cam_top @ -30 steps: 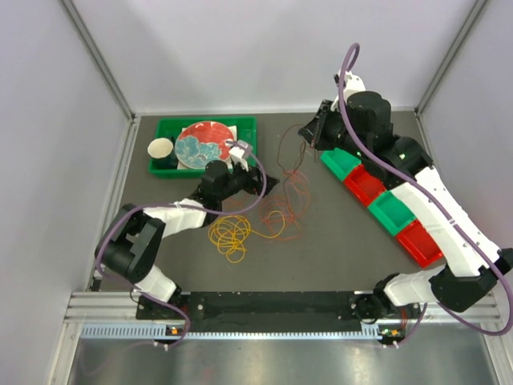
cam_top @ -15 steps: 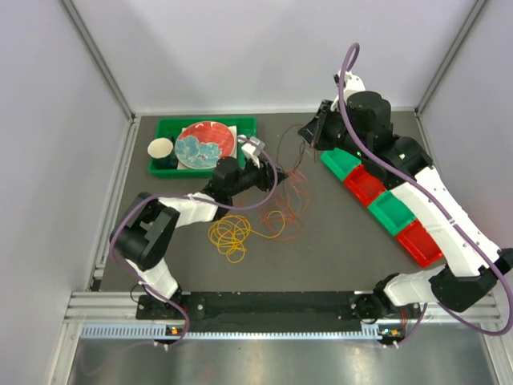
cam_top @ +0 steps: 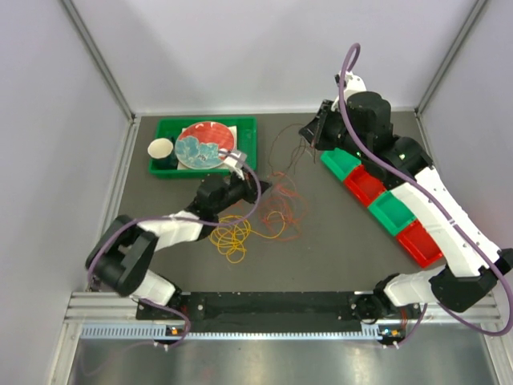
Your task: Untangle the cables
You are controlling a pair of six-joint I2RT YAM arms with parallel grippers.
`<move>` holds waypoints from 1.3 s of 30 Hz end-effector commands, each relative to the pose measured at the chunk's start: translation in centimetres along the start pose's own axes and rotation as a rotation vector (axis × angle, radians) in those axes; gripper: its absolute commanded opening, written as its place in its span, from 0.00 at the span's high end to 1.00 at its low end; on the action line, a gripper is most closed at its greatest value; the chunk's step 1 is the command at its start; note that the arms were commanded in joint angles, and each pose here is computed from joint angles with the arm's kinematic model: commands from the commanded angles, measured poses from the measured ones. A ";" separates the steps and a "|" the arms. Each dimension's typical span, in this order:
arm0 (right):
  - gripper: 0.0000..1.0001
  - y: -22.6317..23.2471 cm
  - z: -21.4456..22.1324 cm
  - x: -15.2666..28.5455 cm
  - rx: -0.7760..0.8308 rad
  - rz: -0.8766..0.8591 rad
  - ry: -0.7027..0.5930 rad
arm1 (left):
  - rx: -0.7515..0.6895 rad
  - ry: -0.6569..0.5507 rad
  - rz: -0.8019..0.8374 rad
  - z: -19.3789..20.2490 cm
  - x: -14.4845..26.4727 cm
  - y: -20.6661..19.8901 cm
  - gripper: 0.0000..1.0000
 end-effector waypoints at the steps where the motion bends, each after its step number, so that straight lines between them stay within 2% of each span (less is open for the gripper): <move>1: 1.00 0.1 -1.7 1.4 0.005 0.019 -0.096 | -0.028 -0.096 -0.171 -1.7 3.8 -0.4 1.00; 2: 1.00 -0.1 -1.7 1.4 0.011 0.035 -0.100 | -0.010 -0.048 -0.247 -0.4 4.9 0.3 1.00; 4: 1.00 -0.4 -2.0 1.7 0.012 0.069 -0.124 | -0.007 -0.110 -0.374 -1.2 6.8 0.6 1.00; 8: 1.00 -0.6 -2.7 2.6 0.007 0.093 -0.178 | -0.036 -0.076 -0.568 0.2 9.9 1.9 1.00; 13: 1.00 -1.8 -2.8 2.5 0.001 0.167 -0.206 | -0.003 -0.116 -0.712 -0.1 11.8 2.7 1.00; 17: 1.00 -5.2 -1.4 0.6 -0.032 0.256 -0.161 | 0.009 -0.139 -0.822 -0.2 12.7 3.3 1.00; 22: 1.00 -7.7 1.0 -2.4 -0.058 0.281 -0.066 | 0.001 -0.137 -0.839 -0.7 13.1 3.4 1.00; 25: 1.00 -8.4 1.8 -3.3 -0.065 0.320 -0.038 | -0.004 -0.125 -0.910 -0.9 13.4 3.9 1.00; 30: 1.00 -7.3 -0.3 -1.5 -0.062 0.295 -0.116 | 0.020 -0.100 -0.978 -0.1 13.6 4.9 1.00; 39: 1.00 -3.2 -7.6 4.4 0.015 0.226 -0.307 | 0.052 -0.052 -0.982 1.4 12.8 5.7 1.00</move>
Point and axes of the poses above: each gripper's point midway between its finger pads, its own x axis back along the fingers, its own y axis along the line the jaws close on, z = x × y, the point moved 9 cm from there along x, back along the fingers, and after that the axes turned 3 degrees about -x, right-handed, at the moved point
